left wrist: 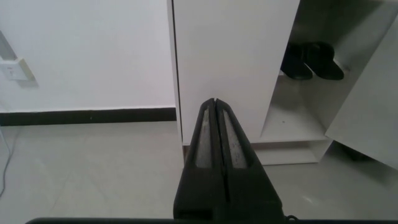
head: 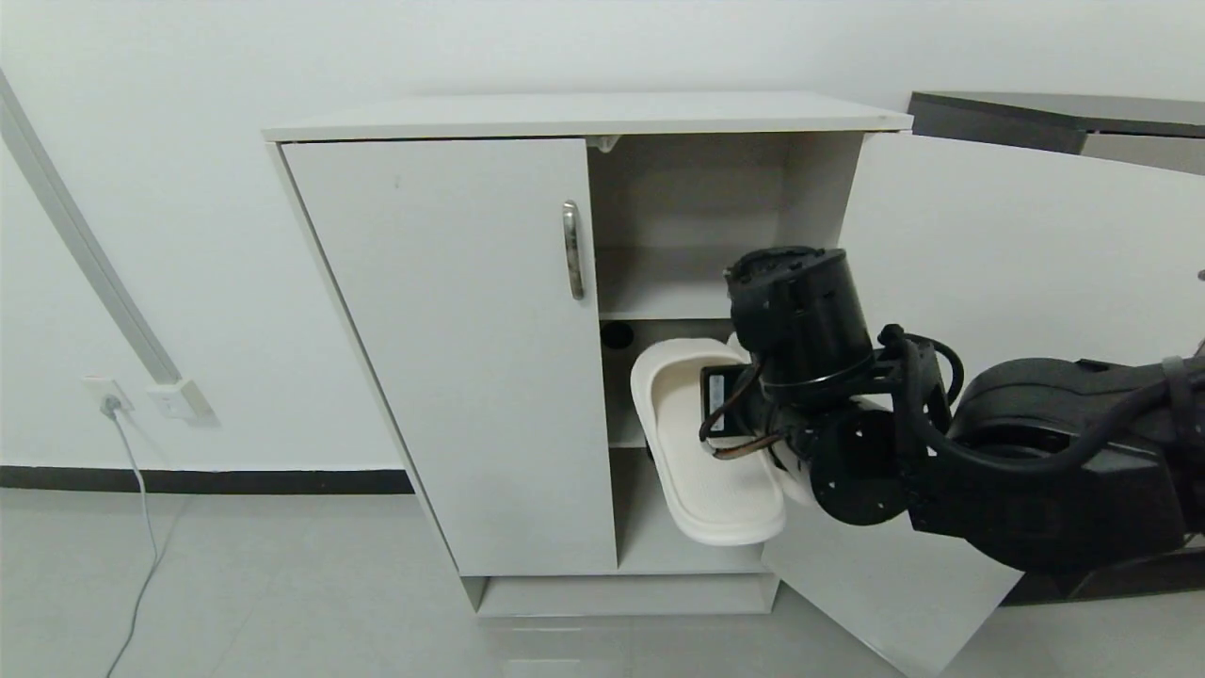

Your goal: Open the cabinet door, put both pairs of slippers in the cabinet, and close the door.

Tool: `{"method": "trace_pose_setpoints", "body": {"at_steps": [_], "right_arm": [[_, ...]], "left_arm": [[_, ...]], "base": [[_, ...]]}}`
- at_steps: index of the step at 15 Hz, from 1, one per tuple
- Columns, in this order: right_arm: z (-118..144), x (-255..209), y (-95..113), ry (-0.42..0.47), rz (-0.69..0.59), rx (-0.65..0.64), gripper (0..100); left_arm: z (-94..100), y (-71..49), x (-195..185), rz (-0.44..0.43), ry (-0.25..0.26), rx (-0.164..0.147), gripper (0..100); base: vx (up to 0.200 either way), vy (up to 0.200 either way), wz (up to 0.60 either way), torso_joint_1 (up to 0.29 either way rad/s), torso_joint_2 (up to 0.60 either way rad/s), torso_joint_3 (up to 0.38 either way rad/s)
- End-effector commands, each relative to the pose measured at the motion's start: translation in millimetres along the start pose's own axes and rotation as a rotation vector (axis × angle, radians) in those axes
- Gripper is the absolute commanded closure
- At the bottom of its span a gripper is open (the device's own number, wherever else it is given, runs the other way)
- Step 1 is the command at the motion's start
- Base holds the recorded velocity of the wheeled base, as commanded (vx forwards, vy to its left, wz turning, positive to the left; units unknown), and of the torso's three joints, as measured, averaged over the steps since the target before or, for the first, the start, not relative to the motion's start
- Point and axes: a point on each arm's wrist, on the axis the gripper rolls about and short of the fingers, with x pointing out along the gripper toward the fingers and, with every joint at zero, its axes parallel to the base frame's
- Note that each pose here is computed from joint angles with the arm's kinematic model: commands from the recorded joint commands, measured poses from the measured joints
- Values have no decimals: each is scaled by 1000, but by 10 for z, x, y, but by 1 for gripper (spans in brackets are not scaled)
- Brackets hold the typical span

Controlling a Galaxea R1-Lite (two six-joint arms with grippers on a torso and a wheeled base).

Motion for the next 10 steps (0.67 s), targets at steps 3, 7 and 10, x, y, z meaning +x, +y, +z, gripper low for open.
{"method": "trace_pose_setpoints", "body": {"at_steps": [3, 7, 10], "right_arm": [[136, 14, 46, -109, -15, -7, 100], [10, 124, 106, -87, -28, -19, 100], [6, 132, 112, -89, -28, -17, 100]], "left_arm": [[0, 0, 1, 0, 1, 0, 100], [0, 0, 1, -1, 1, 0, 100], [0, 0, 1, -1, 1, 0, 100]], "base": [[0, 0, 0, 0, 0, 0], [0, 0, 0, 0, 0, 0], [0, 0, 0, 0, 0, 0]]}}
